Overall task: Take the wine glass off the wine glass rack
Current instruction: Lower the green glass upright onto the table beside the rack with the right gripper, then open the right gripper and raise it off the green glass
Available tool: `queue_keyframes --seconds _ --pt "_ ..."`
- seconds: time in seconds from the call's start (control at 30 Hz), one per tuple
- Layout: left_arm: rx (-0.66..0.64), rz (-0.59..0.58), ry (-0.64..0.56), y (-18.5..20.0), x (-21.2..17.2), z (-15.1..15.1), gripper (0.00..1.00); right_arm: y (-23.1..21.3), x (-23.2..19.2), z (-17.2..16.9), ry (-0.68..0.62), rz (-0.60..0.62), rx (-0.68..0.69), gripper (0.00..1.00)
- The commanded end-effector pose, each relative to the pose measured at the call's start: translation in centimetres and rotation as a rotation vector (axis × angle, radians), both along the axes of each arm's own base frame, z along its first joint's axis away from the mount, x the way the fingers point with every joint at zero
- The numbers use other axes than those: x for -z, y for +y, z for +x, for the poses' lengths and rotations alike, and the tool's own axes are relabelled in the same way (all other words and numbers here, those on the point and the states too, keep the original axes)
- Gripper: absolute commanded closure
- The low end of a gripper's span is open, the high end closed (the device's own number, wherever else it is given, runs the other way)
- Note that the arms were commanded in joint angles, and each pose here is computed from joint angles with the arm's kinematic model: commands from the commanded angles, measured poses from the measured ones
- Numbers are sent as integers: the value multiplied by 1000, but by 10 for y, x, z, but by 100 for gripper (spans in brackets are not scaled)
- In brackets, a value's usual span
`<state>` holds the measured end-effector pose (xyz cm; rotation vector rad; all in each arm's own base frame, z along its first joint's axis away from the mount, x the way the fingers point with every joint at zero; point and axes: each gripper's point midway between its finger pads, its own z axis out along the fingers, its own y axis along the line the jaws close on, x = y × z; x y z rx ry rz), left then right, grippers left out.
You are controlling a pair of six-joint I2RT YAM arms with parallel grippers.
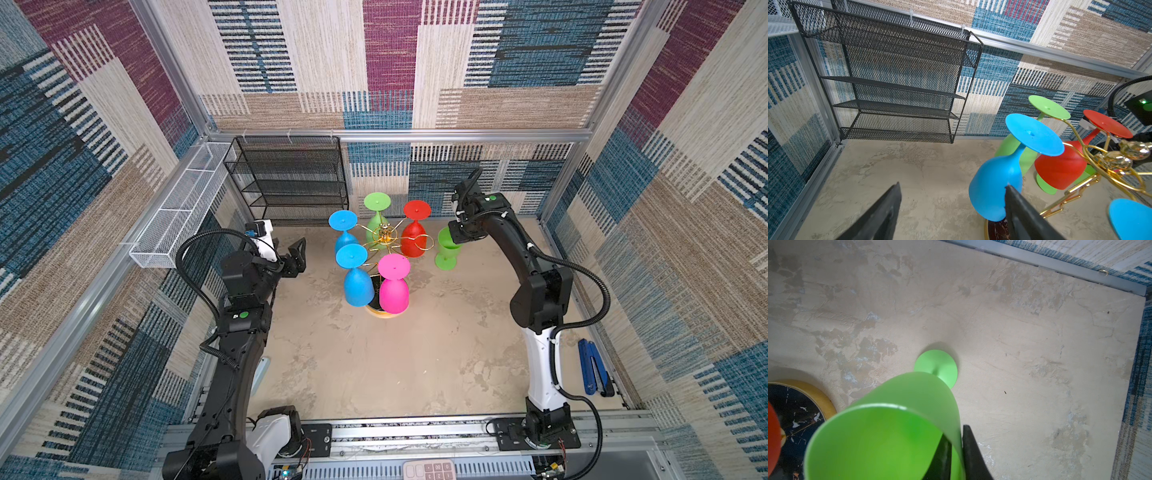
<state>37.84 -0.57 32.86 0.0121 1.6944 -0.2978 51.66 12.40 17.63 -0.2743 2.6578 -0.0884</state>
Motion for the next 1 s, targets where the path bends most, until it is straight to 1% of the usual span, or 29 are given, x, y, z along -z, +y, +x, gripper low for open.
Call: queue_keyframes --seconds 0.0,0.03,0.07,0.13,0.3,0.37,0.5,0.57,0.63,0.73,0.8,0.87,0.97 --pt "1 2 -34 0 -8 1 20 -1 0 1 -7 -10 8 82" --pt "0 2 -36 0 -9 1 20 -1 -2 2 -12 -8 10 82" --pt "-1 3 -36 1 -9 1 20 0 -4 3 -18 -2 8 79" --pt "-1 3 -34 1 -8 1 20 4 -13 4 -39 23 1 70" --pt "-5 3 -36 1 -9 0 20 17 -49 9 -124 112 -32 55" --pt "-6 3 -36 2 -9 0 20 20 -65 9 -158 149 -42 51" --pt "-8 4 -38 2 -9 0 20 25 -105 6 -250 260 -55 49" --pt "-8 2 -39 2 -10 0 20 29 -133 1 -324 350 -72 48" --pt "-8 2 -41 1 -11 -1 20 30 -170 -7 -416 495 -84 46" --pt "-10 3 -47 2 -13 -2 20 34 -218 -30 -540 700 -148 38" --pt "-7 3 -48 1 -13 -3 20 42 -238 -48 -582 821 -205 34" --pt "-6 2 -49 1 -13 -3 20 52 -237 -55 -548 896 -239 33" --pt "-5 -2 -54 1 -14 -3 20 64 -217 -56 -454 965 -259 35"
